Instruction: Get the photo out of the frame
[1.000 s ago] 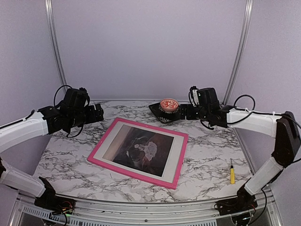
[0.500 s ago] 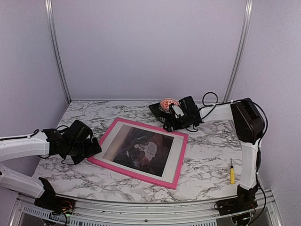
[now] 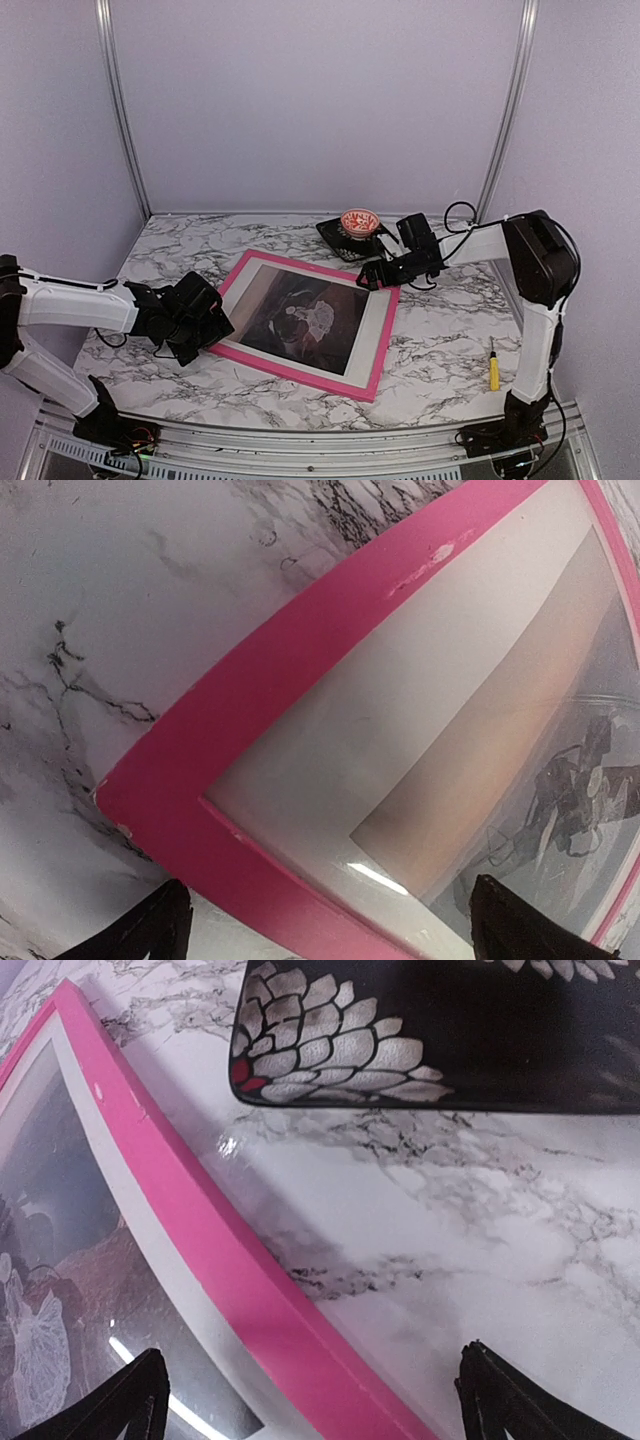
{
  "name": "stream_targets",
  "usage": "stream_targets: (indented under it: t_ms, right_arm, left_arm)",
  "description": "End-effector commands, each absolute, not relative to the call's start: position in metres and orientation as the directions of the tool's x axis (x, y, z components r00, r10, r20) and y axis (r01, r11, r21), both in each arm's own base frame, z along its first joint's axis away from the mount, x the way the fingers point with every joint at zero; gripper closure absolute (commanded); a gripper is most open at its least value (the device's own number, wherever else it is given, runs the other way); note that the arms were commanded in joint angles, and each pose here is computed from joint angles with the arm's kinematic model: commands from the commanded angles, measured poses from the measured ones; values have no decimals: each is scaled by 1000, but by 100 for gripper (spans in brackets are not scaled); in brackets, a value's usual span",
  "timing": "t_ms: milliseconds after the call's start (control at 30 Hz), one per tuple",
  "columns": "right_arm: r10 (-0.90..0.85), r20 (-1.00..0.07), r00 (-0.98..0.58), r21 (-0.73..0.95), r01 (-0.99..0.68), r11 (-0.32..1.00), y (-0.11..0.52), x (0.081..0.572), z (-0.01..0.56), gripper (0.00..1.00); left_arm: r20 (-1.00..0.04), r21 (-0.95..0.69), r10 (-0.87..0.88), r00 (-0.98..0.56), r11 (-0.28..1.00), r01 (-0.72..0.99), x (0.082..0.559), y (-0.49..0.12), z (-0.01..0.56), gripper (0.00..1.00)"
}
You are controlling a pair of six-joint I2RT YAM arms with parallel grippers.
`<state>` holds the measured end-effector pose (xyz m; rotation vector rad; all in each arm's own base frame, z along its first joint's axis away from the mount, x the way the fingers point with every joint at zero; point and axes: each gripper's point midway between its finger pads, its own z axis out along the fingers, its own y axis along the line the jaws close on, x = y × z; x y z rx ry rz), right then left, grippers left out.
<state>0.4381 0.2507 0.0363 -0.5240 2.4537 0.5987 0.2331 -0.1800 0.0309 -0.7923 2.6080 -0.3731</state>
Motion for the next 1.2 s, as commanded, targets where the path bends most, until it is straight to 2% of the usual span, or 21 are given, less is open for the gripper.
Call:
stream_targets:
  t_ms: [0, 267, 533, 767, 900, 1167]
  right_arm:
    - [-223, -527, -820, 370, -458, 809, 254, 402, 29, 1]
    - [-223, -476, -851, 436, -448, 781, 286, 333, 33, 1]
    - [-165, -454, -876, 534, -416, 736, 324, 283, 51, 2]
    - [-204, -485, -850, 316, -388, 866, 292, 302, 38, 13]
    - [-236, -481, -844, 259, -393, 882, 287, 304, 38, 24]
    - [-291, -462, -838, 147, -396, 906, 280, 296, 35, 42]
  left_arm:
    - [-283, -375, -614, -737, 778, -504, 250, -177, 28, 1]
    - [-340, -356, -587, -735, 803, -477, 307, -137, 39, 1]
    - [-378, -340, -434, -818, 887, -314, 374, -138, 47, 1]
    - [-379, -281, -365, -850, 921, -270, 352, -130, 56, 1]
    - [-451, -221, -268, -851, 958, -185, 329, -139, 77, 1]
    - [-587, -49, 46, -809, 995, 92, 284, -202, 113, 1]
